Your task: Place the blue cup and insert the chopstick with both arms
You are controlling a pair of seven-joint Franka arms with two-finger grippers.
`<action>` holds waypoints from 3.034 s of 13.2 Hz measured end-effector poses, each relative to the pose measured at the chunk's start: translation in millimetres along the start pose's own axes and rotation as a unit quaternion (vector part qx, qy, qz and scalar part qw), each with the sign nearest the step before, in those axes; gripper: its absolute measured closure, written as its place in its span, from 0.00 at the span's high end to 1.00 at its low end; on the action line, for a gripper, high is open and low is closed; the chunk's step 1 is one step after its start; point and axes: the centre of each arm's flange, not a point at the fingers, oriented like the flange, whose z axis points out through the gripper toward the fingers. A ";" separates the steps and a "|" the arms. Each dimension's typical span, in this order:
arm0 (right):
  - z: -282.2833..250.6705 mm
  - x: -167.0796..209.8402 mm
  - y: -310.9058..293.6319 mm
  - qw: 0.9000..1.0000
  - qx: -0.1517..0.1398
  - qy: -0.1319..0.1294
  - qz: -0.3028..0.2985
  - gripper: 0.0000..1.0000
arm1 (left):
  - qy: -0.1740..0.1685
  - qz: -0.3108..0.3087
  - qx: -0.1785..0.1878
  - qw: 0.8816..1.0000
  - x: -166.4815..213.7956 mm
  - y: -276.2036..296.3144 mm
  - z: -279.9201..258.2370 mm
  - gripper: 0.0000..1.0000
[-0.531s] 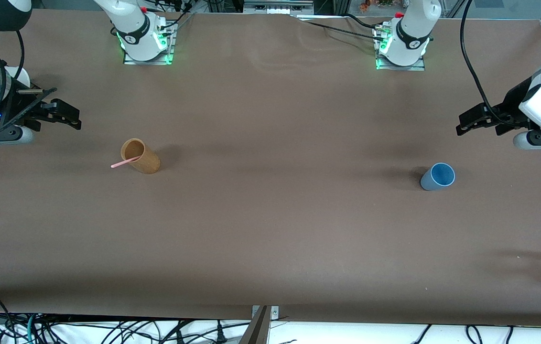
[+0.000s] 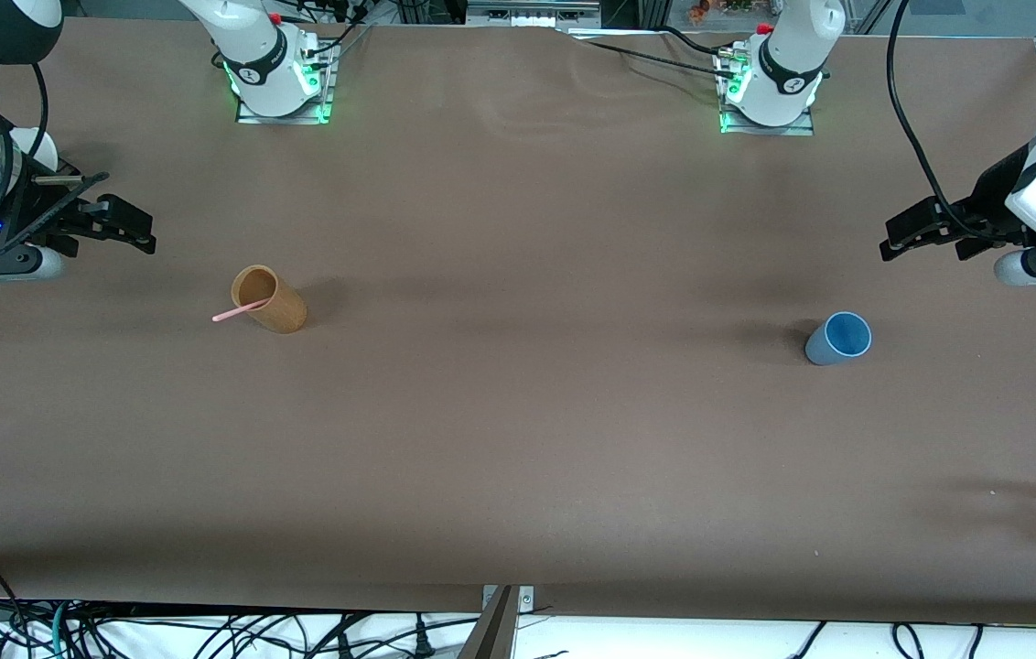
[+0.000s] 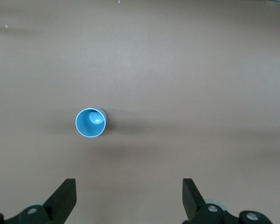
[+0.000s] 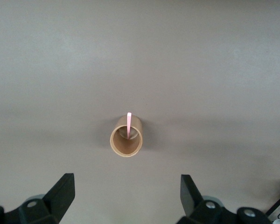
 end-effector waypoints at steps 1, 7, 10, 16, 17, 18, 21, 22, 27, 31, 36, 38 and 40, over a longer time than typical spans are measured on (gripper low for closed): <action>-0.1 0.2 0.0 1.000 0.000 0.001 0.000 1.00 | 0.000 0.000 0.000 1.000 0.2 0.1 0.1 1.00; -0.3 0.3 -1.3 1.000 0.000 0.002 0.011 1.00 | 0.000 0.001 0.000 1.000 0.6 0.9 0.5 1.00; -0.6 0.6 -1.4 1.000 0.000 0.003 0.015 1.00 | -0.010 -0.001 0.001 1.000 6.0 0.1 11.2 1.00; -5.0 0.3 -1.5 1.000 -0.003 0.008 0.014 1.00 | -0.066 -0.003 0.059 0.996 44.8 -13.6 94.9 1.00; -6.0 0.1 -1.6 1.000 -0.004 0.009 0.014 1.00 | -0.070 -0.001 0.070 0.995 50.0 -16.3 105.9 1.00; -6.8 -0.1 -2.3 1.000 -0.004 0.010 0.013 1.00 | -0.072 0.000 0.075 0.995 54.5 -18.3 115.1 1.00; -5.2 0.0 -5.1 1.000 -0.003 0.007 0.005 1.00 | -0.076 0.009 0.075 0.994 69.0 -34.0 145.6 1.00; -2.0 0.8 -8.1 1.000 -0.003 0.004 0.001 1.00 | -0.078 0.016 0.073 0.994 72.4 -44.2 158.4 1.00; 70.2 26.5 -23.2 1.000 0.005 -0.002 -0.014 1.00 | -0.055 0.027 0.065 0.996 61.8 -94.8 231.5 1.00; 154.8 42.8 -22.2 1.000 0.013 -0.004 -0.013 1.00 | -0.006 0.052 0.062 0.997 29.6 -118.9 286.6 1.00; 238.5 25.4 -23.1 0.999 0.014 0.029 -0.021 1.00 | 0.019 0.074 0.062 0.995 20.1 -155.5 304.0 1.00; 247.8 21.3 -23.3 0.999 0.014 0.035 -0.023 0.96 | 0.028 0.077 0.062 0.995 18.4 -153.2 312.0 1.00; 255.9 17.0 -23.3 0.999 0.014 0.037 -0.023 0.89 | 0.044 0.081 0.063 0.994 16.0 -151.7 327.8 1.00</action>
